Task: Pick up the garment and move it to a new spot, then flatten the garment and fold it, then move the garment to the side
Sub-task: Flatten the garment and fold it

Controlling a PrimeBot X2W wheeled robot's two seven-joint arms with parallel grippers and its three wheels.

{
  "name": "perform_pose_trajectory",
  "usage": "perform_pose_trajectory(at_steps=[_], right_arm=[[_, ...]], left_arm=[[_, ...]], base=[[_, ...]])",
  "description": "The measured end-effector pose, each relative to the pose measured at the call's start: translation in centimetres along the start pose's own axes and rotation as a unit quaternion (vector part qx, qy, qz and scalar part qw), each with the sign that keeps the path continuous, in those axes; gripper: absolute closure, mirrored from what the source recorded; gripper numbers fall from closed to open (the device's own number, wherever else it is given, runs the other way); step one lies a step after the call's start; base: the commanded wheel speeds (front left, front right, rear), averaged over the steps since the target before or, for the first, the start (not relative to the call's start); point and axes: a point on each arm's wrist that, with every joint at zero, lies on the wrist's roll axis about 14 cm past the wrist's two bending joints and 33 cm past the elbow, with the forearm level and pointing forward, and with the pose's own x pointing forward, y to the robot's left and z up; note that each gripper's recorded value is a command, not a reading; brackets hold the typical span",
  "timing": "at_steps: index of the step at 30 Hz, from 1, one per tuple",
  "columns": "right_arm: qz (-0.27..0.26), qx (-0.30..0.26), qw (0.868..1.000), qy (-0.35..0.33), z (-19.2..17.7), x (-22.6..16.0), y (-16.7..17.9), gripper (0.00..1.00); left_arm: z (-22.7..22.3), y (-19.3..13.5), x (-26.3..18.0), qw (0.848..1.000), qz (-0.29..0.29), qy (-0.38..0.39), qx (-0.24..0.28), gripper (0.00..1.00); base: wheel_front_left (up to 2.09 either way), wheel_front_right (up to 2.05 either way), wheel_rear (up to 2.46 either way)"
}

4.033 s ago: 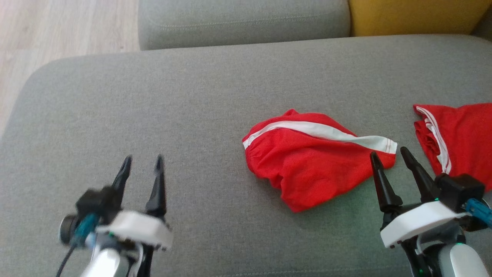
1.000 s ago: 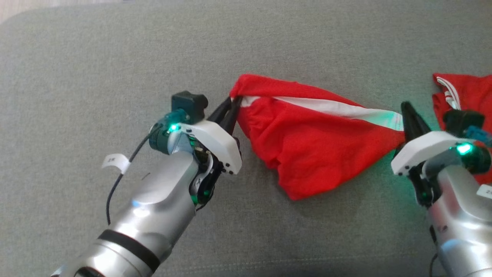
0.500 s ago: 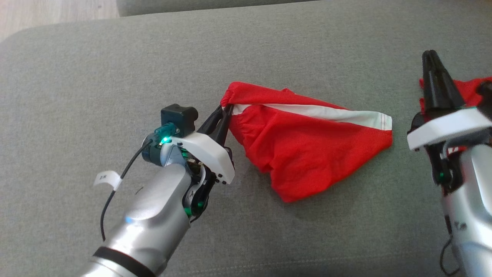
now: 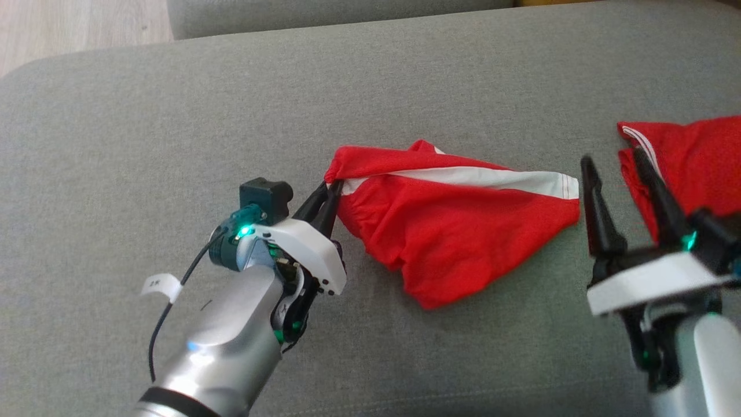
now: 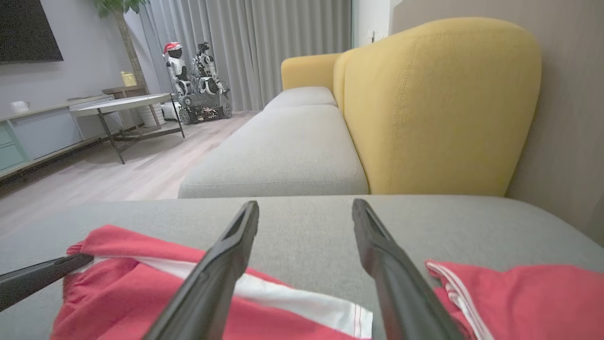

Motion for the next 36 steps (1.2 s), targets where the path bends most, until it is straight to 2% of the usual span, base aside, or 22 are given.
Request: perform_pose_trajectory(at_steps=[7, 22, 28, 36], right_arm=[[-0.008, 0.016, 1.000, 0.019, -0.8, -2.2, 0.6, 0.00], [-0.008, 0.024, 0.999, 0.020, -0.5, -2.1, 0.8, 0.00], [-0.011, 0.044, 0.998, 0.047, -2.1, -1.9, 0.6, 0.00], [-0.026, 0.041, 0.994, 0.097, -4.2, 1.2, -2.8, 0.00]], left_arm=[[0.1, 0.1, 0.0, 1.000, 0.004, -0.001, -0.003, 1.00], [-0.8, 0.4, -0.4, 1.000, 0.007, 0.010, -0.005, 1.00], [-1.2, 0.4, -0.3, 1.000, 0.005, 0.014, -0.004, 1.00], [-1.8, 0.6, 0.1, 1.000, 0.005, 0.021, -0.010, 1.00]], base=[[0.00, 0.00, 0.00], [0.00, 0.00, 0.00], [0.00, 0.00, 0.00], [0.00, 0.00, 0.00]])
